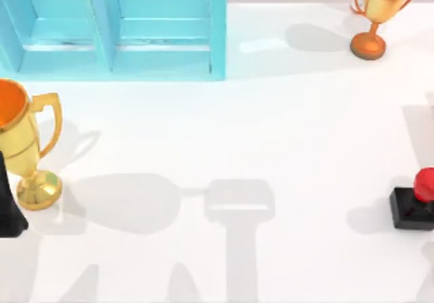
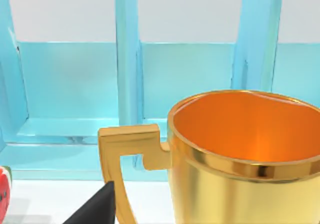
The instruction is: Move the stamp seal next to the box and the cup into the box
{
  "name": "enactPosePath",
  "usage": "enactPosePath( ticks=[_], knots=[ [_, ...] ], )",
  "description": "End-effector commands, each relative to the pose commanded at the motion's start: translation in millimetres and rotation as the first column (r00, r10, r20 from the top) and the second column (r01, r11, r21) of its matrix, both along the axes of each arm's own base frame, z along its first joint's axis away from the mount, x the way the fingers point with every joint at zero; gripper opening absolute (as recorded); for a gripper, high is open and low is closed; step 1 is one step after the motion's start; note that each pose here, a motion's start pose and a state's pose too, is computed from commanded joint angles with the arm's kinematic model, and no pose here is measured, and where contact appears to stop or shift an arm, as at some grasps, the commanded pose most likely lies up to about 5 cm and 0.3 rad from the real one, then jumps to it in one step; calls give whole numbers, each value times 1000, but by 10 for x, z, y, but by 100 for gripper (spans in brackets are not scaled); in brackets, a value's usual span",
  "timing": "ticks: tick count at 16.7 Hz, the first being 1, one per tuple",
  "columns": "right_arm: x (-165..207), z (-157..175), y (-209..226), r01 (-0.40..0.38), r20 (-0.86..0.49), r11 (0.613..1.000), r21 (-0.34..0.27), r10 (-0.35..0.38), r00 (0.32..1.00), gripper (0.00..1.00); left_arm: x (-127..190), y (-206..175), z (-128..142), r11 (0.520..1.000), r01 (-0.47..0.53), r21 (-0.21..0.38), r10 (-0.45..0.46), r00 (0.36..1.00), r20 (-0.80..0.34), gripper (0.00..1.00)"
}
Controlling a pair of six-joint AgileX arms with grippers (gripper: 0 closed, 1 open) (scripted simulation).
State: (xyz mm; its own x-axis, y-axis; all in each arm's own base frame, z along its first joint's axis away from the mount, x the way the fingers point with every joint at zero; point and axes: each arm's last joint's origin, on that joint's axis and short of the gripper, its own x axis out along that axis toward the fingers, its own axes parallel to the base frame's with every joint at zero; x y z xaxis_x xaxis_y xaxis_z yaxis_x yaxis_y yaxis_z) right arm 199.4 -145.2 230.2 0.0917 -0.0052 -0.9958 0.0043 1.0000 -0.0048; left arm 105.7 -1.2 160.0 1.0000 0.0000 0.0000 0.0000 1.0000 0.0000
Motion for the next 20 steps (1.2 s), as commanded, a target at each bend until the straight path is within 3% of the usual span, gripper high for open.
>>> enactPosePath(
  ticks=[9, 16, 20],
  knots=[
    [-172, -204, -1, 33, 96, 999, -21, -31, 995, 0, 0, 0, 0, 1000, 0, 0, 0, 1000, 0, 100],
    [28, -599, -9, 2, 14, 1000, -5, -2, 1000, 0, 0, 0, 0, 1000, 0, 0, 0, 1000, 0, 100],
    [39, -644, -4, 1, 4, 1000, -2, -1, 1000, 0, 0, 0, 0, 1000, 0, 0, 0, 1000, 0, 100]
  ],
)
